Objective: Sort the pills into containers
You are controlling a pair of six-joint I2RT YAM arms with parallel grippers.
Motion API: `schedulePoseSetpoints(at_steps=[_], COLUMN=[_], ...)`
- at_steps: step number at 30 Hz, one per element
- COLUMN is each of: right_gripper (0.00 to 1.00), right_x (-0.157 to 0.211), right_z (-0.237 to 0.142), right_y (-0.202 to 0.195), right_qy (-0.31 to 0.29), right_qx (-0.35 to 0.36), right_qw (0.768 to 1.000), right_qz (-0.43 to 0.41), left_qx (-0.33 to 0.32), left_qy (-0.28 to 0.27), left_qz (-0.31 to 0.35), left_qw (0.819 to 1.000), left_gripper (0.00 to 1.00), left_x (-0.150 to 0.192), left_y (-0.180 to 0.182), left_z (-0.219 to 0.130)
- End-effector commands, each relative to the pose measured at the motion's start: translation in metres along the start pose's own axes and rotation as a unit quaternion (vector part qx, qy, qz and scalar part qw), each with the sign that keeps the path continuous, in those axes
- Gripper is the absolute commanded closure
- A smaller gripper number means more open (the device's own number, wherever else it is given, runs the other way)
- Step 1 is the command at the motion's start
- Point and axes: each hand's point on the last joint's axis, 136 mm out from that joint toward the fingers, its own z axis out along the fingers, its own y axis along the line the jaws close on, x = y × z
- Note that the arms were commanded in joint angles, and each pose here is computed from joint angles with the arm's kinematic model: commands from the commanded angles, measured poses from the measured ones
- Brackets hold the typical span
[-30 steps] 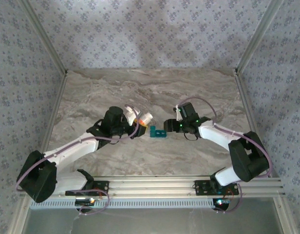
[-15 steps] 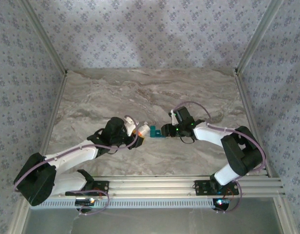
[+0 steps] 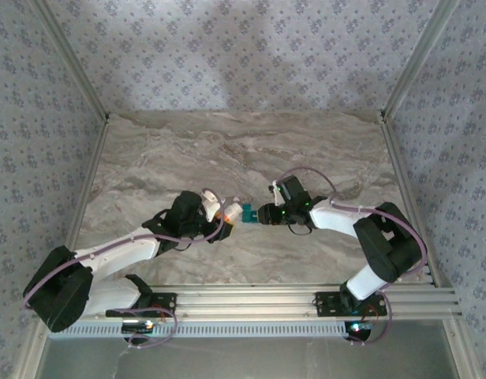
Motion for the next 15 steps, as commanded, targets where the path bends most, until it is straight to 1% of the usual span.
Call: schedulePoseSetpoints(at_steps=[1, 5, 6, 10, 15], right_gripper=[0.56, 0.55, 0.54, 0.44, 0.41], right_x=[0.006, 0.007, 0.007, 0.004, -0.001], right_z=[0.002, 0.000, -0.001, -0.007, -0.010], right_y=[0.005, 0.005, 0.004, -0.006, -0.014], right_qy=[0.007, 0.008, 0.008, -0.002, -0.008], right_qx=[-0.010, -0.009, -0.005, 0.011, 0.017], right_qw=[1.000, 1.000, 1.000, 1.000, 1.000], right_qz=[0.004, 0.004, 0.003, 0.010, 0.017], left_qx=[0.004, 0.004, 0.005, 0.005, 0.005], left_qy=[-0.002, 0.005, 0.008, 0.014, 0.020], left_qz=[0.002, 0.000, 0.000, -0.001, -0.001], left_qw=[1.000, 1.000, 1.000, 1.000, 1.000], left_gripper=[1.00, 1.00, 1.00, 1.00, 1.00], left_x=[0.001, 0.004, 0.006, 0.009, 0.013], left_y=[-0.002, -0.001, -0.001, -0.001, 0.000], left_z=[0.003, 0.006, 0.007, 0.010, 0.013])
